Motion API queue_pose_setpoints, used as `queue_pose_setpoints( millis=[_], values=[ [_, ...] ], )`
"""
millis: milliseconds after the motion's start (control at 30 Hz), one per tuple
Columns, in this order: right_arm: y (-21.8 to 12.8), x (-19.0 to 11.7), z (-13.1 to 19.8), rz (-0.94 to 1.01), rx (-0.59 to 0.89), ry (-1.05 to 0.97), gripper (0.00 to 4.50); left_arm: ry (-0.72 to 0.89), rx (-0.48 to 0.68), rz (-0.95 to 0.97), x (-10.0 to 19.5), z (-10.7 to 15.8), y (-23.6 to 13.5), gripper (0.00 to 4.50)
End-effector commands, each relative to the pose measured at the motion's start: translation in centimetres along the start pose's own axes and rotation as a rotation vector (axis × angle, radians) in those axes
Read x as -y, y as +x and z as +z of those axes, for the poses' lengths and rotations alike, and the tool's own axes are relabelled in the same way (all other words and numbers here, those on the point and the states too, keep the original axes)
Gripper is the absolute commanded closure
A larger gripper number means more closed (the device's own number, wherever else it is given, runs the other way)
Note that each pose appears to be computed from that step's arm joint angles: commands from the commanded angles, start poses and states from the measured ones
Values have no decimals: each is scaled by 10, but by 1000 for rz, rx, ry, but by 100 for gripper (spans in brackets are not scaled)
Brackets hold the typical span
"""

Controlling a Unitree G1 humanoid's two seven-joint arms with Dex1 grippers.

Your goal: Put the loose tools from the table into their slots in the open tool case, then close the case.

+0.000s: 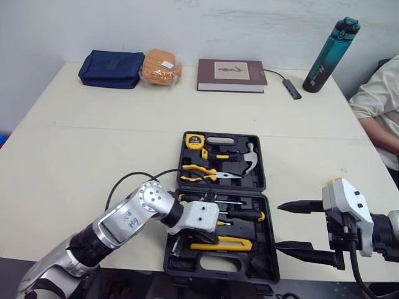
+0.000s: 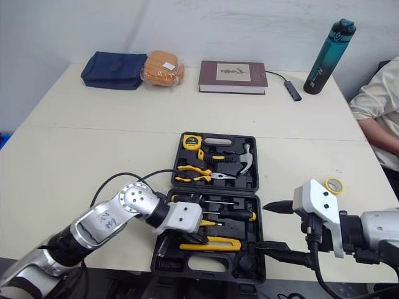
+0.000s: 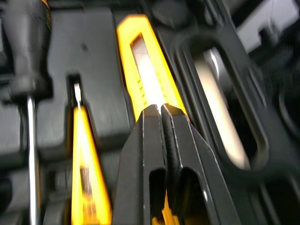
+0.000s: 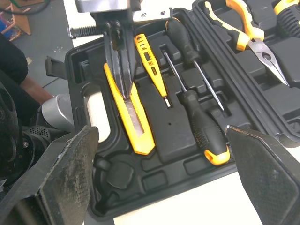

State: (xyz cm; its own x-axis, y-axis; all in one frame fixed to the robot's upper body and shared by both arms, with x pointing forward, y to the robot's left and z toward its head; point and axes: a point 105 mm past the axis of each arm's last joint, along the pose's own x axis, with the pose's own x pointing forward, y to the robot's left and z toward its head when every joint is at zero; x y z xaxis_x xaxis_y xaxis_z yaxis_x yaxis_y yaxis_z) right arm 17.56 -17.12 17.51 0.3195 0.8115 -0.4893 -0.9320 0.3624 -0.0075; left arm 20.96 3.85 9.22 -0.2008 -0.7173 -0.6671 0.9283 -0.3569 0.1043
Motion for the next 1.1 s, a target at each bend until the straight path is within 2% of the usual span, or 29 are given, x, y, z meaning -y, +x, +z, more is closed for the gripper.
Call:
queue_pose_setpoints(
  millis=[33,233,633,700,800,867,967,1100],
  values=[
    [-1,-4,8,4,18,-39,0,-49,-136,-111,23,-34,15,445],
    [-1,-5,8,5,20,-36,0,-34,-209,-84,19,-50,18,445],
    [-1,-4,7,0,14,-31,0,132,-327,-77,18,-72,26,445],
    [-2,-3,7,-5,13,-32,0,134,-296,-41,12,-69,25,445],
    [-2,-3,7,-8,13,-31,0,-12,-143,13,4,-46,25,445],
    [-3,-2,6,-11,13,-31,0,-38,-20,40,-3,-25,17,445],
    [-3,1,6,-29,18,-32,0,-47,169,40,-2,2,-2,445],
    [-9,7,3,-85,17,-25,0,-138,363,98,-2,19,-40,445]
  ],
)
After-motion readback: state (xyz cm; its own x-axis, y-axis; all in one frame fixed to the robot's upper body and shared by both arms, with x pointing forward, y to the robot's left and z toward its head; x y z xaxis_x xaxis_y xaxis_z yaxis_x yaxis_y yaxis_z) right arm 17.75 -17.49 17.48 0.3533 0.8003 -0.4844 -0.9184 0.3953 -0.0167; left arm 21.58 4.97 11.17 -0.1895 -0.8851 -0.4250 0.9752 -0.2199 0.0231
